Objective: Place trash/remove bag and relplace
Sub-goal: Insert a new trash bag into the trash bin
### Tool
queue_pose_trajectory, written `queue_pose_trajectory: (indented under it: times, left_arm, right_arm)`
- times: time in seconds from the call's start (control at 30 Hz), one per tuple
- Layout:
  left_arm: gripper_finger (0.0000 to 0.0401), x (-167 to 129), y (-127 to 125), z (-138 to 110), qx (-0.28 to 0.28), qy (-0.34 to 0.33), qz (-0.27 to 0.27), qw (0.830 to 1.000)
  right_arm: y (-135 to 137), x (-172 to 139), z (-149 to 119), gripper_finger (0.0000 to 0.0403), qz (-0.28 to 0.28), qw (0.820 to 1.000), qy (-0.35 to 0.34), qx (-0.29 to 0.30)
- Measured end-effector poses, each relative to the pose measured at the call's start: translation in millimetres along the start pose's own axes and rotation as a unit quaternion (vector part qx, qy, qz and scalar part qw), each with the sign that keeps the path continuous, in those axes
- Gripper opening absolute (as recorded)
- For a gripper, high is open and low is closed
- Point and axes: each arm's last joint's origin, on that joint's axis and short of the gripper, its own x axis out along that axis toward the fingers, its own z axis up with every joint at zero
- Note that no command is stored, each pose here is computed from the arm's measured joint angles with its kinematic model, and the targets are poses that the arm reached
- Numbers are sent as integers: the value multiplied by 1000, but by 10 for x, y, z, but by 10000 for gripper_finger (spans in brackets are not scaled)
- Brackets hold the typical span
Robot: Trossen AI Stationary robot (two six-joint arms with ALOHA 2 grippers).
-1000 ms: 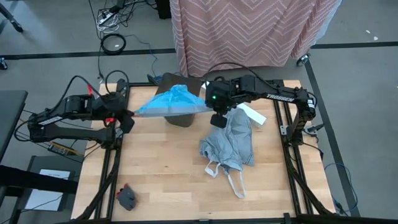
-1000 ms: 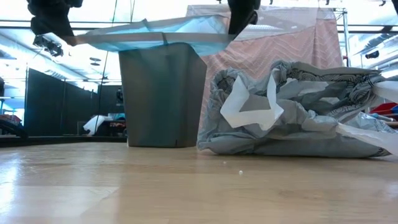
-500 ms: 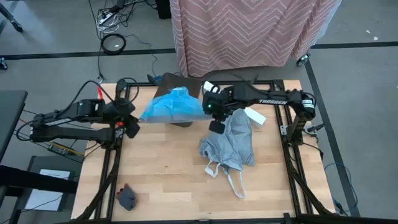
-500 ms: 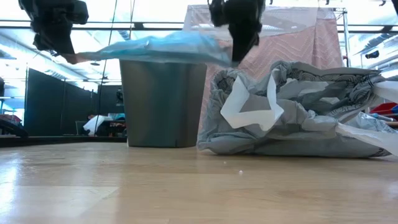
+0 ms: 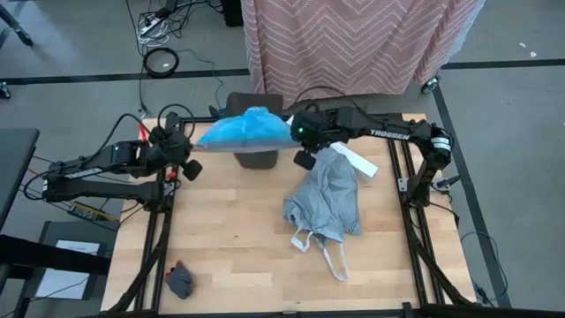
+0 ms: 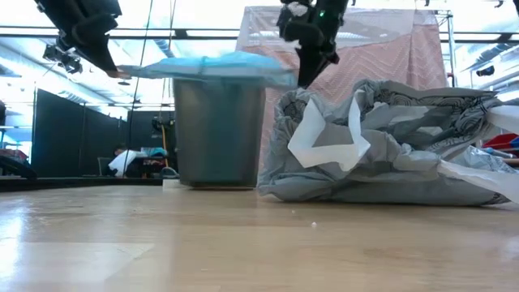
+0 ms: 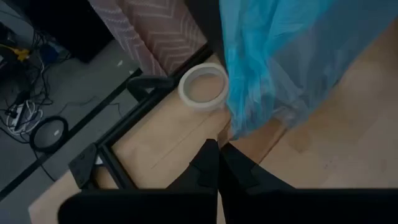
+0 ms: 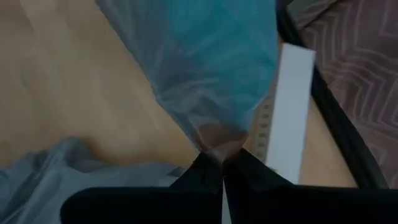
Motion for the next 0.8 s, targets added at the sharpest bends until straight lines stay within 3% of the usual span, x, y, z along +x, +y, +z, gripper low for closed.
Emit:
queue_pose_trajectory:
  times: [0.27, 0.47, 0.8]
  left_arm:
    - [5, -1, 0, 3, -1, -1, 0, 1000]
    - [5, 0, 1, 3, -3, -1, 3, 1000]
    - [5, 10, -15, 23, -6, -6, 1, 1000]
  right_arm:
    - [-241, -315, 15, 2, 7, 998, -63, 9]
    - [-364, -190, 63, 37, 49, 997, -55, 25]
    - [-687, -22, 131, 107, 52, 993, -86, 61]
